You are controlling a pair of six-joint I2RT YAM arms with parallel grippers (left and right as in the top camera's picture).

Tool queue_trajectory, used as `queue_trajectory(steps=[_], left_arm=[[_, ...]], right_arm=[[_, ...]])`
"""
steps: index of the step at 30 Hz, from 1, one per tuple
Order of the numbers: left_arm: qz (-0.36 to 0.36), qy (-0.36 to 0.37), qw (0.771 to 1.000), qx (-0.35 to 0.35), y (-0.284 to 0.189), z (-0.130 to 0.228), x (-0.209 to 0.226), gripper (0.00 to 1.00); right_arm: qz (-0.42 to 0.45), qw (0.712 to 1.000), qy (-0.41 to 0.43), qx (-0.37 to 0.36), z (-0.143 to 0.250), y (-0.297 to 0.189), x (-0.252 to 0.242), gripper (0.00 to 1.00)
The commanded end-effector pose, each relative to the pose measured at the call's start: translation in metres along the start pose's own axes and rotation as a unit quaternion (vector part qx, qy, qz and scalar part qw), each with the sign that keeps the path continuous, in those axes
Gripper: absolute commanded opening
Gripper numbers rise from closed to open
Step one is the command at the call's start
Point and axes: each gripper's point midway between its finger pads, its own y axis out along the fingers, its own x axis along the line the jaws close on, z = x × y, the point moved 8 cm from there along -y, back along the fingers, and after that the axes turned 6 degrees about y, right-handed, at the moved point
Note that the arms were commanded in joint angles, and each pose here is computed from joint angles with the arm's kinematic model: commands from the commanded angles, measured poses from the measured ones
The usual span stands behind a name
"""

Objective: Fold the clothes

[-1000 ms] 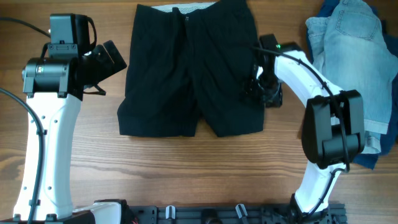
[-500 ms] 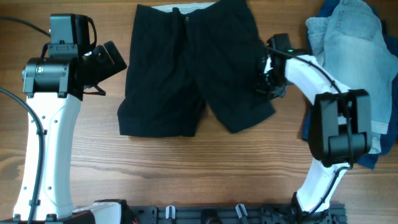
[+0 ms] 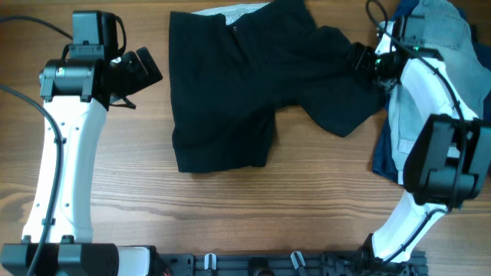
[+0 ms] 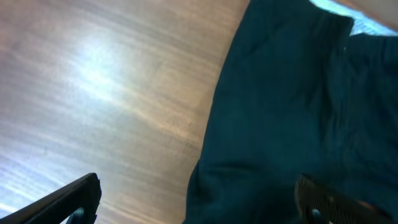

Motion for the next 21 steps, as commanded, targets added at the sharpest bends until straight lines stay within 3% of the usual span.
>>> queue_trajectory(steps=[1, 4, 8, 11, 14, 21], left_arm=[[-0.007, 0.032, 0.999, -0.029, -0.002, -0.011, 0.002, 0.99], [-0.018, -0.009, 0.997, -0.078, -0.020, -0.024, 0.022, 1.00], [0.001, -0.085, 0.992, -0.090, -0.032, -0.031, 0.053, 1.00], [-0.002, -0.099, 0.992, -0.073, -0.030, -0.029, 0.067, 1.00], [-0.002, -0.099, 0.992, -0.073, -0.030, -0.029, 0.067, 1.00], [-0.008, -0.100, 0.994, -0.054, -0.012, -0.031, 0.067, 1.00]], right_arm=[[-0.091, 0.992, -0.080, -0.042, -0.001, -0.076, 0.069, 1.00], [-0.107, 0.983, -0.147, -0.012, 0.043, -0.095, 0.119, 1.00], [-0.061, 0.971, -0.211, 0.090, 0.126, -0.069, 0.158, 1.00], [-0.016, 0.965, -0.187, 0.181, 0.192, -0.041, 0.147, 0.98], [-0.007, 0.956, -0.177, 0.234, 0.231, -0.021, 0.129, 0.94], [-0.045, 0.948, -0.242, 0.202, 0.272, 0.012, 0.131, 0.87]])
